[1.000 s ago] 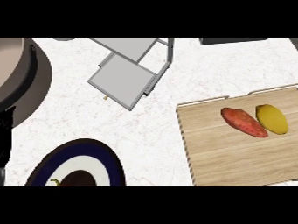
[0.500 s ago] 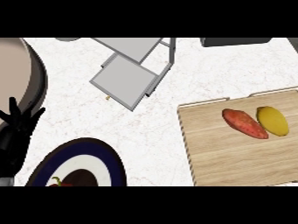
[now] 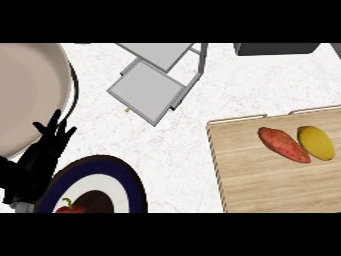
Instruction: Pick the lemon from the tray and place it in the tiered shelf
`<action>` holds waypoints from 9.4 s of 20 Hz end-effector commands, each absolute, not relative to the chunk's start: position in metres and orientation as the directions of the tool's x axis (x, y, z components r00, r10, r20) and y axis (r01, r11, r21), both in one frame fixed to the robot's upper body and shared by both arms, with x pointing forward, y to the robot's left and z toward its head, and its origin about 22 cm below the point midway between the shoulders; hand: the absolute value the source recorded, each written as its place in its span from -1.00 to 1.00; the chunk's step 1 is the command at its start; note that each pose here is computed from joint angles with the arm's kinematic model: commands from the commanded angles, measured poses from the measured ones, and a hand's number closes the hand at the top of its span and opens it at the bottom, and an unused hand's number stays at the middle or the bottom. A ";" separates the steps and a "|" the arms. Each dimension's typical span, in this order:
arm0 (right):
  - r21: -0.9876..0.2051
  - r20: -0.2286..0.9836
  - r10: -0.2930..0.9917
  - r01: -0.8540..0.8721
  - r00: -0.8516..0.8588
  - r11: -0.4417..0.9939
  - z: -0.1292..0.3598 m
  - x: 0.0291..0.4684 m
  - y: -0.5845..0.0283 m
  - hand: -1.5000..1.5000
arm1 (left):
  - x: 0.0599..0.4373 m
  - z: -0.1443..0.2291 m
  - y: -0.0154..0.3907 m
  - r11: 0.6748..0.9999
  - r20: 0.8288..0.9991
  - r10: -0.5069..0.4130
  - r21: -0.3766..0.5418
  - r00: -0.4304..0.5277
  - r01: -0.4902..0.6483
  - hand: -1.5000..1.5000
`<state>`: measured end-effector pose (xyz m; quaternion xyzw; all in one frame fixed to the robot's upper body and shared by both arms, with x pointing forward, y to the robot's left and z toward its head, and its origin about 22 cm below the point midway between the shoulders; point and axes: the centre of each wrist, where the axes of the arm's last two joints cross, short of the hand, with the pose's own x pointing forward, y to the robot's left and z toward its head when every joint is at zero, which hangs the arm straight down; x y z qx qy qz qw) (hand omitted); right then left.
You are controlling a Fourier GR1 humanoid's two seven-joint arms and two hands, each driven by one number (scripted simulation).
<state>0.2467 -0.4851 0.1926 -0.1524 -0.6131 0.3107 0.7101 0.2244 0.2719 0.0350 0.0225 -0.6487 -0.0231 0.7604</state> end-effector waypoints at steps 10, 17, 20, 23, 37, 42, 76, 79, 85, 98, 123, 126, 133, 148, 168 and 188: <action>-0.703 0.609 0.750 -0.261 0.259 0.661 0.192 0.279 -0.394 -1.00 | 0.249 -0.022 0.281 0.996 0.900 -0.019 0.056 0.436 -0.073 0.00; -0.732 0.531 0.802 -0.329 0.274 0.597 0.179 0.273 -0.382 -1.00 | 0.250 -0.031 0.284 0.994 0.890 0.011 0.039 0.456 -0.100 0.00; -0.751 0.476 0.824 -0.345 0.308 0.563 0.167 0.259 -0.358 -1.00 | 0.244 -0.030 0.303 0.995 0.896 -0.002 0.047 0.445 -0.091 0.00; -0.764 0.455 0.824 -0.327 0.337 0.556 0.158 0.263 -0.376 -1.00 | 0.239 -0.031 0.302 0.995 0.895 -0.019 0.063 0.446 -0.083 0.00; -0.805 0.402 0.845 -0.304 0.353 0.509 0.113 0.262 -0.350 -1.00 | 0.261 -0.028 0.290 0.994 0.895 -0.004 0.051 0.446 -0.093 0.00; -0.835 0.345 0.852 -0.286 0.394 0.470 0.106 0.282 -0.356 -1.00 | 0.258 -0.009 0.301 0.996 0.896 -0.009 0.050 0.443 -0.080 0.00; -0.797 0.512 0.845 -0.283 0.154 0.534 0.058 0.302 -0.213 1.00 | 0.242 -0.029 0.284 0.996 0.898 -0.016 0.052 0.439 -0.071 0.00; -0.764 0.554 0.794 -0.227 0.250 0.604 0.053 0.308 -0.159 1.00 | 0.253 -0.019 0.283 0.999 0.908 -0.033 0.045 0.418 -0.017 0.00; -0.778 0.610 0.743 0.031 0.277 0.627 0.106 0.324 -0.089 1.00 | 0.262 -0.011 0.277 0.998 0.910 -0.058 0.048 0.410 0.034 0.00; -0.773 0.591 0.742 0.486 0.317 0.409 0.239 0.337 -0.002 1.00 | 0.273 -0.011 0.262 0.997 0.900 -0.071 0.054 0.429 0.051 0.00; -0.783 0.578 0.673 0.545 0.461 0.299 0.384 0.377 0.038 1.00 | 0.268 -0.016 0.271 0.998 0.909 -0.056 0.062 0.413 -0.001 0.00; -0.801 0.562 0.678 0.514 0.474 0.306 0.374 0.392 0.032 1.00 | 0.255 -0.024 0.283 0.998 0.898 -0.053 0.067 0.436 -0.017 0.00; -0.817 0.538 0.683 0.504 0.493 0.279 0.365 0.405 0.033 1.00 | 0.255 -0.019 0.268 0.998 0.909 -0.050 0.058 0.414 -0.008 0.00; -0.792 0.557 0.709 0.534 0.433 0.296 0.354 0.418 0.031 1.00 | 0.251 -0.022 0.273 0.998 0.907 -0.043 0.055 0.418 -0.017 0.00; -0.431 0.868 0.459 0.745 0.188 0.509 0.368 0.420 0.008 -1.00 | 0.252 -0.012 0.275 0.997 0.913 -0.026 0.056 0.407 -0.061 0.00; -0.039 0.967 0.251 0.952 -0.041 0.303 0.417 0.398 -0.056 -1.00 | 0.233 -0.030 0.307 0.990 0.881 0.013 0.056 0.473 -0.133 0.00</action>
